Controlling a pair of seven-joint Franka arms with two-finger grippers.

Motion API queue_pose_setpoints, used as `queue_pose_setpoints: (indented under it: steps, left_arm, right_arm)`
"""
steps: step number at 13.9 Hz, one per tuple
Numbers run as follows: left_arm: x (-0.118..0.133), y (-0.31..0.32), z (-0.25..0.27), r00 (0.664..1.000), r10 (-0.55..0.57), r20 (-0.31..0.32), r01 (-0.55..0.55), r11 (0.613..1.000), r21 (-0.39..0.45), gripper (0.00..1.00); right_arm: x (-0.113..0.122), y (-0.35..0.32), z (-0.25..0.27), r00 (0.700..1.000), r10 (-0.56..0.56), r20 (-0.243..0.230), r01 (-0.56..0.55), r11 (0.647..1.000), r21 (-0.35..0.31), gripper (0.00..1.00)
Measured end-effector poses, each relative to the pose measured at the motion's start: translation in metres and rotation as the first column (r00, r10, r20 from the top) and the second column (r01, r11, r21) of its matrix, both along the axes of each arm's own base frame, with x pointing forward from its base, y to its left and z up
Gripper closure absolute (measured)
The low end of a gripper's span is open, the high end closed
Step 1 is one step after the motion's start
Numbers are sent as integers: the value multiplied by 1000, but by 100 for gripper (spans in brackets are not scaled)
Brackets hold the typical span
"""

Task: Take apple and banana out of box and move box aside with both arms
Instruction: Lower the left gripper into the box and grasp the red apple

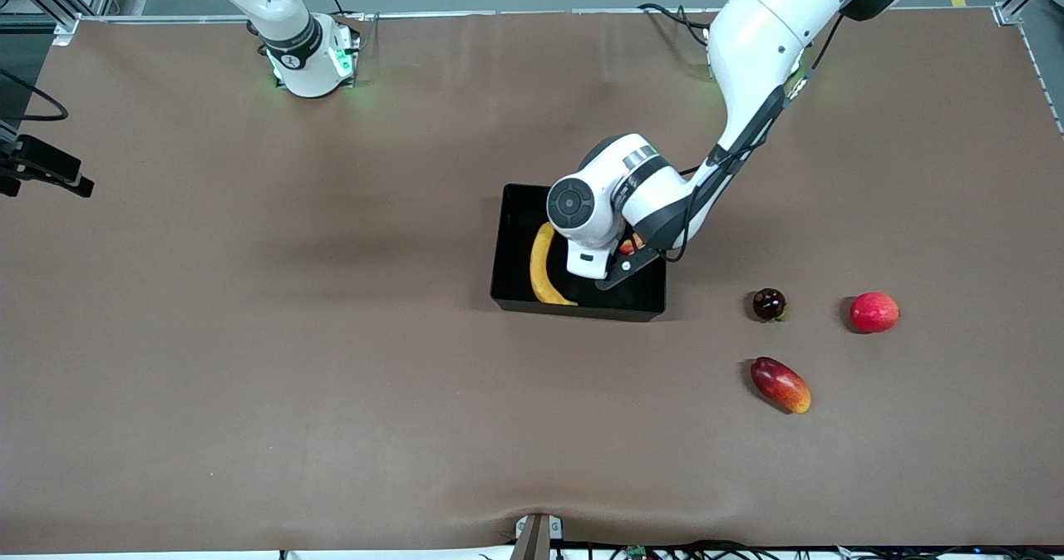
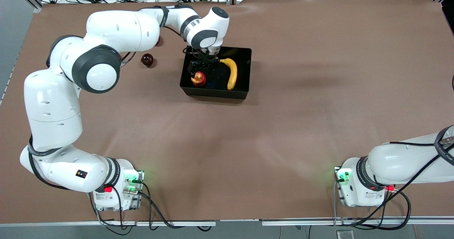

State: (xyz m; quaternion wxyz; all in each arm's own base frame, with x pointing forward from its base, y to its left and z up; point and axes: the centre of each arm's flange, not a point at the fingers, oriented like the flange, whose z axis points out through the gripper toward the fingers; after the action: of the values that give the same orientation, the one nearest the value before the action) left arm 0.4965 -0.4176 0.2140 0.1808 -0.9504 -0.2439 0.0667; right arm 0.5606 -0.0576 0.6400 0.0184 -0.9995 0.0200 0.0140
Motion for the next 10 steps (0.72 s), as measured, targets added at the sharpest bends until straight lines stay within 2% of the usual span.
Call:
queue_pose_setpoints:
  steps: [7, 9, 10]
  left_arm:
    - [-3, 2, -17, 1000, 0, -14, 0, 1000, 8, 0]
    - [-3, 3, -14, 1000, 0, -14, 0, 1000, 16, 18]
    - [-2, 3, -11, 1000, 0, -11, 0, 1000, 16, 23]
  right_arm:
    - [0, -1, 0, 1000, -2, 0, 2, 1000, 0, 0]
    - [0, -2, 0, 1000, -4, 0, 4, 1000, 0, 0]
    - [0, -3, 0, 1000, -5, 0, 5, 1000, 0, 0]
